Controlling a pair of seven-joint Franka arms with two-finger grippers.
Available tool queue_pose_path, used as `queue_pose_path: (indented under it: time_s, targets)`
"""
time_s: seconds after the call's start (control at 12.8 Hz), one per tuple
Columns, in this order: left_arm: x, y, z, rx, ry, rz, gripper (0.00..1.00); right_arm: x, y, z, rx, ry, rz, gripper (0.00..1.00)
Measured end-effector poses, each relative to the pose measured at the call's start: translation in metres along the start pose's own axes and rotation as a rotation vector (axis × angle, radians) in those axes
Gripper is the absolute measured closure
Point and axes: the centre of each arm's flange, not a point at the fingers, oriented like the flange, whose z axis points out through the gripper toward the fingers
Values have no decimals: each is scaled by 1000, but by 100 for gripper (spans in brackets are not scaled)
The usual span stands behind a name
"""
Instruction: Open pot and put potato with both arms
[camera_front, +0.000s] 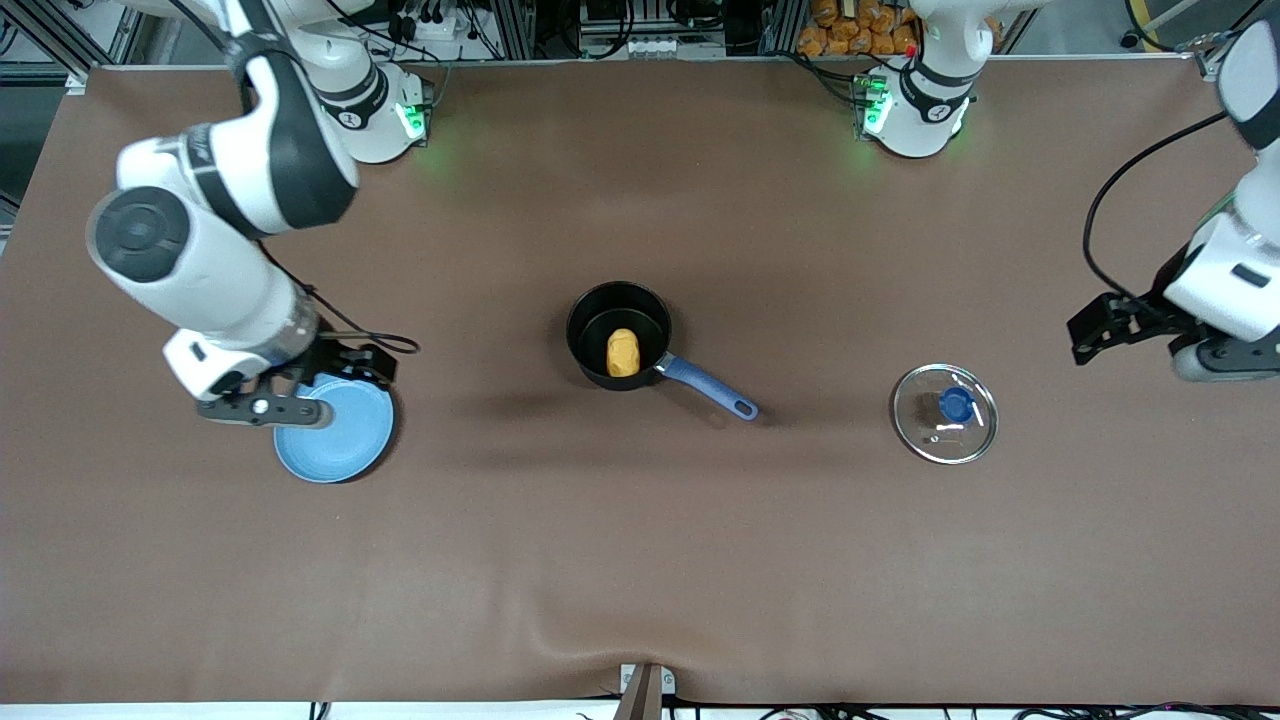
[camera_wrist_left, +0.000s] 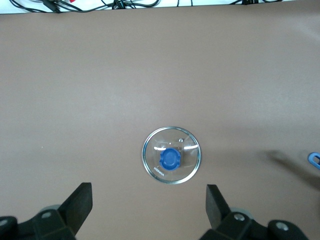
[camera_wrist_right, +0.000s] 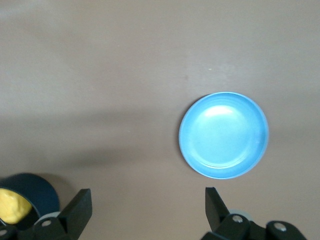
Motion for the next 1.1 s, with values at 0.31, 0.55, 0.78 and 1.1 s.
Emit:
queue_pose_path:
  time_s: [0.31,0.55,0.78,1.1]
  targets:
    - [-3,3,-23,-32,8,-8,0,-24,58,-44,12,-1,-29,0]
    - [-23,5,-49,-36,-25,-9,0,-52,94,-66,42,5,3,0]
    - [-38,-1,-64,-53,-59,-25,0,-71,111,-95,63,37,32,0]
    - [-54,-12,-64,-59,-124,-50,0,-77,124,-103,66,53,56,0]
